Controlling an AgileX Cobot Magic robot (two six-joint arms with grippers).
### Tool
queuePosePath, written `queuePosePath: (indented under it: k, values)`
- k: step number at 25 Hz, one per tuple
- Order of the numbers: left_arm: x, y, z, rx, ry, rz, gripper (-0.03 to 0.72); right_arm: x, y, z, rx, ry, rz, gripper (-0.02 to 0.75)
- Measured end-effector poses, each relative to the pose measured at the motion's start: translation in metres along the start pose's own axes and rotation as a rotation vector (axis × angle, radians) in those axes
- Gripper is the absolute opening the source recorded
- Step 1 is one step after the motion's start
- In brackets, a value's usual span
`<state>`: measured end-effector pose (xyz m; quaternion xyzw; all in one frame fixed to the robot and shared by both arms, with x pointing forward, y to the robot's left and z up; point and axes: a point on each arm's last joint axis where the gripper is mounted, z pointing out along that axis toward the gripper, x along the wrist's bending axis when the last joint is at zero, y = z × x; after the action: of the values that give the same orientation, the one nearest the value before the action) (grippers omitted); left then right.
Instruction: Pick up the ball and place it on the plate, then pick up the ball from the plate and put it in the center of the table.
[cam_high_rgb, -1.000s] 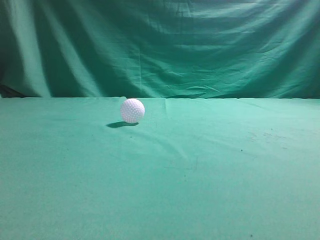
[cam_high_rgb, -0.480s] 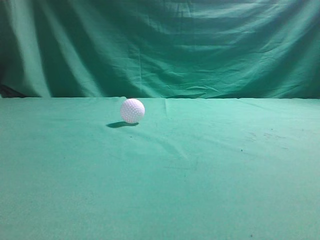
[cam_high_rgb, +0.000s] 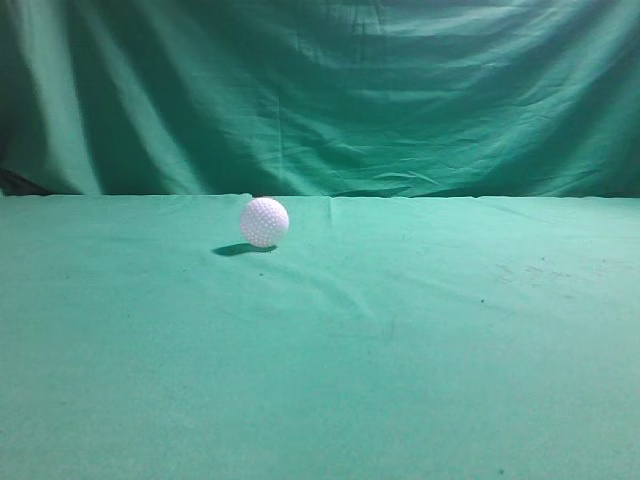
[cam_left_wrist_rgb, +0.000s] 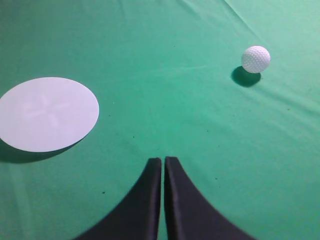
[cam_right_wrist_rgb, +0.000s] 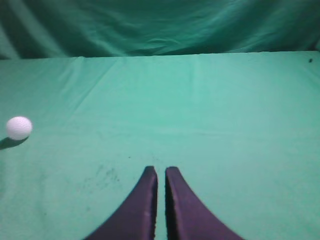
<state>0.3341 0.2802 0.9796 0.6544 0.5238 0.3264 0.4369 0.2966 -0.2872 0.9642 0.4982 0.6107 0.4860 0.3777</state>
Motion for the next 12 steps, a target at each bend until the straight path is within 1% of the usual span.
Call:
queuePosePath:
  k: [3, 5, 8, 10, 12]
  values:
    - [0.0, 0.0, 0.0, 0.0, 0.0, 0.0, 0.0, -0.004, -0.009, 0.0, -0.037, -0.071, 0.03, 0.048]
    - [0.0, 0.0, 0.0, 0.0, 0.0, 0.0, 0.0, -0.006, -0.009, -0.002, -0.049, -0.095, 0.041, 0.048]
    - [0.0, 0.0, 0.0, 0.0, 0.0, 0.0, 0.0, -0.008, -0.013, -0.002, -0.008, -0.123, 0.048, 0.048]
    - [0.0, 0.0, 0.0, 0.0, 0.0, 0.0, 0.0, -0.008, -0.017, -0.002, 0.03, -0.131, 0.052, 0.048]
    - [0.0, 0.0, 0.0, 0.0, 0.0, 0.0, 0.0, -0.008, -0.018, -0.002, 0.042, -0.133, 0.054, 0.048]
